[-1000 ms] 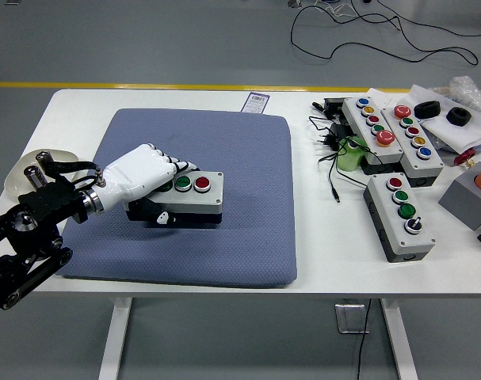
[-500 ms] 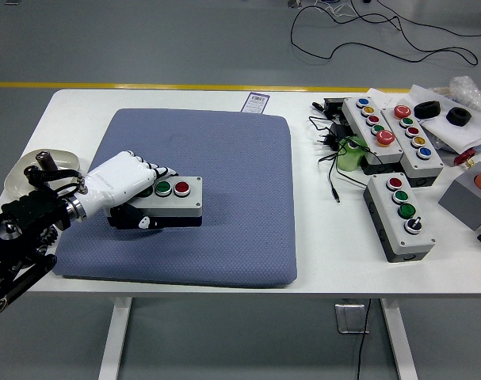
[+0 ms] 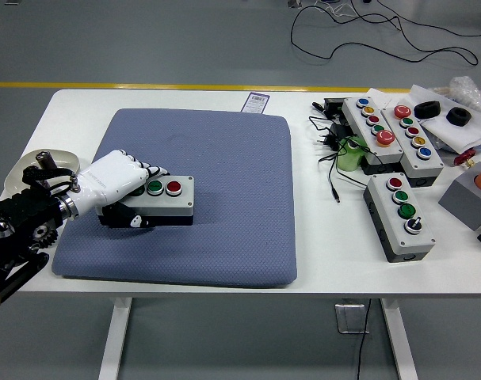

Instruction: Pick up the button,place it on the desk,press the button,press the button

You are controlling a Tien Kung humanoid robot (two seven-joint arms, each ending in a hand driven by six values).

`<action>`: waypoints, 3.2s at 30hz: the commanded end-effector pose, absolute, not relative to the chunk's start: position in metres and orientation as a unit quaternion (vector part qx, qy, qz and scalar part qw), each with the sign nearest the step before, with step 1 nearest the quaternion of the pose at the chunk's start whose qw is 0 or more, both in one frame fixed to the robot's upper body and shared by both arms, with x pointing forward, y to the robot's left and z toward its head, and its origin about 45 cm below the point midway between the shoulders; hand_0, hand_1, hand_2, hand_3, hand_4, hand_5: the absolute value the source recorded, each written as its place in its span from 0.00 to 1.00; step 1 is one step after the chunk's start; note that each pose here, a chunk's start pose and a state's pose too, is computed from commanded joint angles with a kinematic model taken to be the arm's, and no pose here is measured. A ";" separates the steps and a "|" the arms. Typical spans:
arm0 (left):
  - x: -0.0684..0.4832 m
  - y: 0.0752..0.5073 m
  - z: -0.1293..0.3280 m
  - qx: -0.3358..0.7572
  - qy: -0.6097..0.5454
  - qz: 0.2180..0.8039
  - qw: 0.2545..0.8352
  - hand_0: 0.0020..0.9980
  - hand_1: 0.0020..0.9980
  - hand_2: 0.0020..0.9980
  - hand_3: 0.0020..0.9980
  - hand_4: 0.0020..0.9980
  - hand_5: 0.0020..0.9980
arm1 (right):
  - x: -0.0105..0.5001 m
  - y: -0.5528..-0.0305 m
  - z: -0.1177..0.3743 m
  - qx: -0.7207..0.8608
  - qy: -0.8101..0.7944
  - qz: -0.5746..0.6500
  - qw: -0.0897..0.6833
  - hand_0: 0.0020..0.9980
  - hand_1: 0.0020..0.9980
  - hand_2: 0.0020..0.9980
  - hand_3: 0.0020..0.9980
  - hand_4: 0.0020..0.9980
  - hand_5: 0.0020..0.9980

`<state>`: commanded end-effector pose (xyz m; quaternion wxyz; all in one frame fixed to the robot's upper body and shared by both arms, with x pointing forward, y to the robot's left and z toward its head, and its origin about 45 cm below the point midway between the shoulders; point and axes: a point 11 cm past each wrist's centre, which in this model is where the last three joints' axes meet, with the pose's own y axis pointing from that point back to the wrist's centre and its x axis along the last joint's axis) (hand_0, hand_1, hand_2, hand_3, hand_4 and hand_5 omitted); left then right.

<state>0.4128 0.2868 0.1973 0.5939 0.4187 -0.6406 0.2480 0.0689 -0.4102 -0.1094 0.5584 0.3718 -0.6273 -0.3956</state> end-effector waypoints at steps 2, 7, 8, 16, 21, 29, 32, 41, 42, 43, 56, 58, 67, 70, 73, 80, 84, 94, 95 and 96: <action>0.412 0.288 0.195 0.426 -0.637 0.242 0.595 0.06 0.07 0.17 0.41 0.87 0.21 | 0.069 -0.410 -0.109 0.372 -0.628 -0.396 0.558 0.66 0.67 0.69 0.59 0.43 0.27; 0.413 0.292 0.189 0.448 -0.616 0.235 0.604 0.20 0.35 0.42 0.60 0.90 0.35 | 0.069 -0.410 -0.109 0.372 -0.628 -0.395 0.558 0.66 0.67 0.69 0.59 0.43 0.27; 0.413 0.293 0.188 0.451 -0.612 0.233 0.607 0.95 0.90 0.92 0.84 0.96 0.43 | 0.069 -0.410 -0.109 0.372 -0.628 -0.395 0.558 0.66 0.67 0.69 0.59 0.43 0.27; 0.415 0.295 0.194 0.456 -0.590 0.250 0.618 1.00 1.00 1.00 0.95 0.99 0.47 | 0.070 -0.411 -0.109 0.373 -0.628 -0.394 0.558 0.66 0.67 0.69 0.59 0.43 0.27; 0.415 0.292 0.203 0.449 -0.590 0.262 0.618 1.00 1.00 1.00 0.99 1.00 0.48 | 0.071 -0.411 -0.109 0.373 -0.628 -0.394 0.558 0.66 0.67 0.69 0.59 0.43 0.27; 0.408 0.290 0.221 0.432 -0.583 0.283 0.627 1.00 1.00 1.00 1.00 1.00 0.48 | 0.071 -0.411 -0.109 0.373 -0.629 -0.394 0.557 0.66 0.67 0.69 0.59 0.43 0.27; 0.403 0.290 0.231 0.426 -0.577 0.297 0.631 1.00 1.00 1.00 1.00 1.00 0.48 | 0.071 -0.411 -0.109 0.373 -0.629 -0.394 0.557 0.66 0.67 0.69 0.59 0.43 0.27; 0.387 0.296 0.289 0.370 -0.566 0.430 0.599 0.20 0.30 0.35 0.85 0.82 0.99 | 0.069 -0.411 -0.109 0.372 -0.629 -0.395 0.556 0.66 0.67 0.69 0.59 0.43 0.27; 0.385 0.294 0.293 0.364 -0.561 0.440 0.599 0.20 0.30 0.35 0.85 0.82 0.99 | 0.069 -0.411 -0.109 0.372 -0.629 -0.396 0.556 0.66 0.67 0.69 0.59 0.43 0.27; 0.384 0.294 0.295 0.360 -0.555 0.449 0.601 0.20 0.30 0.35 0.85 0.82 0.99 | 0.069 -0.411 -0.109 0.372 -0.629 -0.396 0.557 0.66 0.67 0.69 0.59 0.43 0.27; 0.379 0.283 0.268 0.421 -0.455 0.425 0.660 0.00 0.00 0.00 0.66 0.67 1.00 | 0.066 -0.411 -0.110 0.370 -0.627 -0.398 0.559 0.66 0.67 0.69 0.59 0.43 0.27; 0.378 0.282 0.265 0.430 -0.449 0.417 0.663 0.00 0.00 0.00 0.66 0.66 1.00 | 0.066 -0.410 -0.110 0.369 -0.627 -0.398 0.559 0.66 0.67 0.69 0.59 0.43 0.27; 0.373 0.282 0.254 0.451 -0.431 0.400 0.671 0.00 0.00 0.00 0.65 0.65 1.00 | 0.064 -0.411 -0.110 0.369 -0.626 -0.398 0.560 0.66 0.67 0.69 0.59 0.43 0.27; 0.371 0.281 0.250 0.453 -0.424 0.396 0.677 0.00 0.00 0.00 0.65 0.64 1.00 | 0.065 -0.410 -0.110 0.370 -0.626 -0.398 0.559 0.66 0.67 0.69 0.59 0.43 0.27; 0.371 0.282 0.246 0.457 -0.421 0.393 0.677 0.00 0.00 0.00 0.65 0.64 1.00 | 0.066 -0.410 -0.110 0.371 -0.626 -0.398 0.559 0.66 0.67 0.69 0.59 0.43 0.27; 0.368 0.282 0.233 0.471 -0.414 0.384 0.678 0.00 0.00 0.00 0.65 0.64 1.00 | 0.068 -0.410 -0.110 0.372 -0.627 -0.397 0.557 0.66 0.67 0.69 0.59 0.43 0.27; 0.366 0.281 0.222 0.484 -0.406 0.372 0.680 0.00 0.00 0.00 0.64 0.64 1.00 | 0.068 -0.410 -0.110 0.372 -0.627 -0.397 0.558 0.66 0.67 0.69 0.59 0.43 0.27; 0.368 0.272 0.242 0.438 -0.431 0.407 0.676 0.00 0.00 0.00 0.65 0.63 1.00 | 0.069 -0.410 -0.110 0.372 -0.628 -0.396 0.557 0.66 0.67 0.69 0.59 0.43 0.27; 0.368 0.271 0.246 0.430 -0.436 0.413 0.674 0.00 0.00 0.00 0.65 0.63 1.00 | 0.069 -0.410 -0.110 0.372 -0.628 -0.396 0.557 0.66 0.67 0.69 0.59 0.43 0.27; 0.369 0.269 0.249 0.422 -0.441 0.417 0.673 0.00 0.00 0.00 0.65 0.63 1.00 | 0.069 -0.410 -0.110 0.372 -0.628 -0.396 0.557 0.66 0.67 0.69 0.59 0.43 0.27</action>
